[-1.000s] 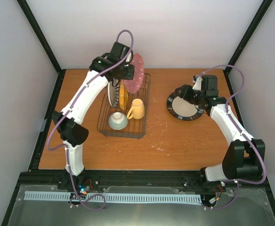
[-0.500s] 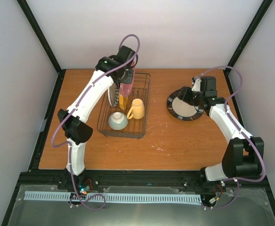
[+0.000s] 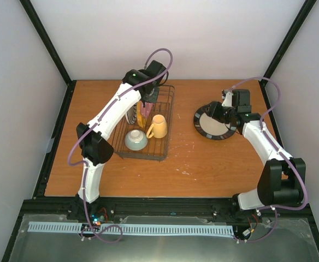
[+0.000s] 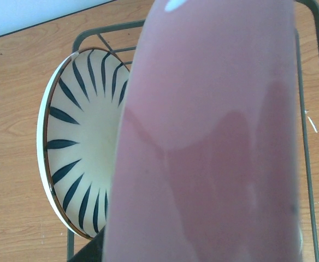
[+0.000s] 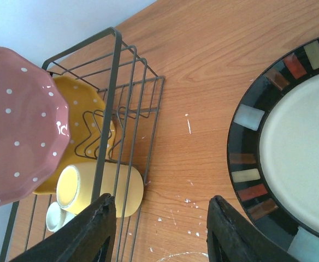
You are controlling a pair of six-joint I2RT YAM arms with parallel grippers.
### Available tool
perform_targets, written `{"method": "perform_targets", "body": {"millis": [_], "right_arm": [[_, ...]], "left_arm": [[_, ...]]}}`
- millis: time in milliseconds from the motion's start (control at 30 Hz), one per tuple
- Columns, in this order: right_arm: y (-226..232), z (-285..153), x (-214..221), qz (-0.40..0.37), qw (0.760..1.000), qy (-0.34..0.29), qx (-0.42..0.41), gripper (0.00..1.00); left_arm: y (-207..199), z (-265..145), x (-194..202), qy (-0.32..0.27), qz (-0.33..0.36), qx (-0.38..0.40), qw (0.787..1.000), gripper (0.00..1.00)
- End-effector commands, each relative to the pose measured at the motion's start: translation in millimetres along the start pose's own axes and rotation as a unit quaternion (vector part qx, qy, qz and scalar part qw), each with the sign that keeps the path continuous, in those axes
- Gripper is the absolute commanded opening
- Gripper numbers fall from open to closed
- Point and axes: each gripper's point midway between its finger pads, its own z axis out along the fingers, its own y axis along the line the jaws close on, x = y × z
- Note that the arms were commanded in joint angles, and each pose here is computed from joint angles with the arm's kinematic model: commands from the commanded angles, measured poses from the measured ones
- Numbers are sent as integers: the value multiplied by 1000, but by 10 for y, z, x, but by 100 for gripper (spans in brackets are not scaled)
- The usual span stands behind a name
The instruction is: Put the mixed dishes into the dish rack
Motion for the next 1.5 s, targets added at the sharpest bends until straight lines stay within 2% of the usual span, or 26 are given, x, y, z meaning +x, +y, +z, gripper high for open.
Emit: {"method": "perform_targets", "body": {"millis": [0,867,933,1000,1067,1133,1233,1467], "right_arm": [[-23,35,67,-7,1000,8,-2,46],[-180,82,192,0,1000,20,-13,45],[-186,89,188,1,1000,20,-14,45],[-192,103,192,3,1000,22,-15,45],[-191,110,187,3,1000,22,-16,45],[-190,116,179,3,1000,21,-16,45],[-187,124,167,5,1000,21,-17,45],[-189,120,153,6,1000,19,-15,45]], "left_arm": [[344,-85,-94,-30,-5,-89,996,1],[-247,647,219,38,63,-82,994,1],[-287,676,224,39,64,-79,994,6],[-307,704,223,39,66,-78,994,25],[-316,709,211,38,66,-78,994,34],[-320,695,180,33,66,-76,994,53],[-328,668,120,22,63,-72,995,74],[-374,565,-44,-9,53,-49,997,90]]}}
